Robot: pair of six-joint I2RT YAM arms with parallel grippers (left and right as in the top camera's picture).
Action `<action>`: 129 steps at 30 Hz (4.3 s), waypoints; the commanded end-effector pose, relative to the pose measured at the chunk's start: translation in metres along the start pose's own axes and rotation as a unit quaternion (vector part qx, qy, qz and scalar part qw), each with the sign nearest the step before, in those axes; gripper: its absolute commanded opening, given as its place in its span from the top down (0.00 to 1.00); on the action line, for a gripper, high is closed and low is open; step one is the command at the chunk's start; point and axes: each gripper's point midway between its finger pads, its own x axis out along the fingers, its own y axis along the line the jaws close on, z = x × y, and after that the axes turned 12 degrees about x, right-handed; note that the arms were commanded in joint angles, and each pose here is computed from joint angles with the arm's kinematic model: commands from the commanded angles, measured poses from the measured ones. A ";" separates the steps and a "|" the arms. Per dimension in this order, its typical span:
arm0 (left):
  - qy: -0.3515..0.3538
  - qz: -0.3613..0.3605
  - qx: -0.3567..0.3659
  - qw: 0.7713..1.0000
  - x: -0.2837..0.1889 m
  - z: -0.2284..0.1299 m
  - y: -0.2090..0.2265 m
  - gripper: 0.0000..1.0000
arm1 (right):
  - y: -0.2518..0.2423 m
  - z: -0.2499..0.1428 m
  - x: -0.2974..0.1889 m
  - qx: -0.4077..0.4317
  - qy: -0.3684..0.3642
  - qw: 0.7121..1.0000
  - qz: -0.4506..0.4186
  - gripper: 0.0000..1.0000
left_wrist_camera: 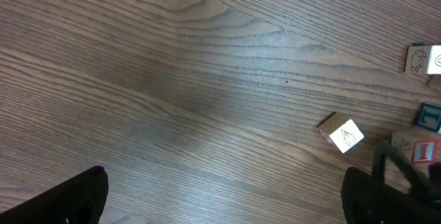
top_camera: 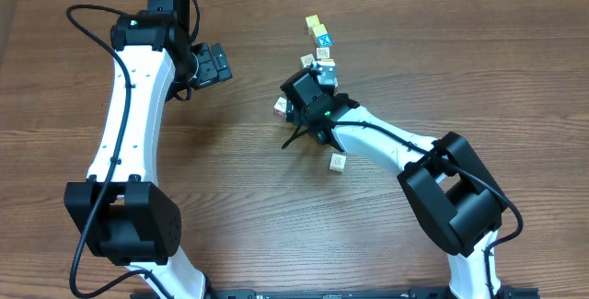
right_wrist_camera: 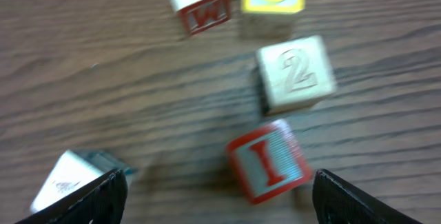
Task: Flip 5 blocks
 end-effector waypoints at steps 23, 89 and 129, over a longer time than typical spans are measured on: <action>0.012 -0.001 0.000 1.000 0.010 -0.002 -0.004 0.00 | -0.006 0.019 0.012 -0.048 0.067 0.993 0.079 0.38; 0.012 -0.001 0.000 1.000 0.010 -0.002 -0.004 0.00 | 0.002 0.014 0.001 -0.084 0.073 0.991 0.071 0.65; 0.012 -0.001 0.000 1.000 0.010 -0.002 -0.004 0.00 | -0.024 -0.083 -0.089 0.049 0.210 0.976 -0.011 0.60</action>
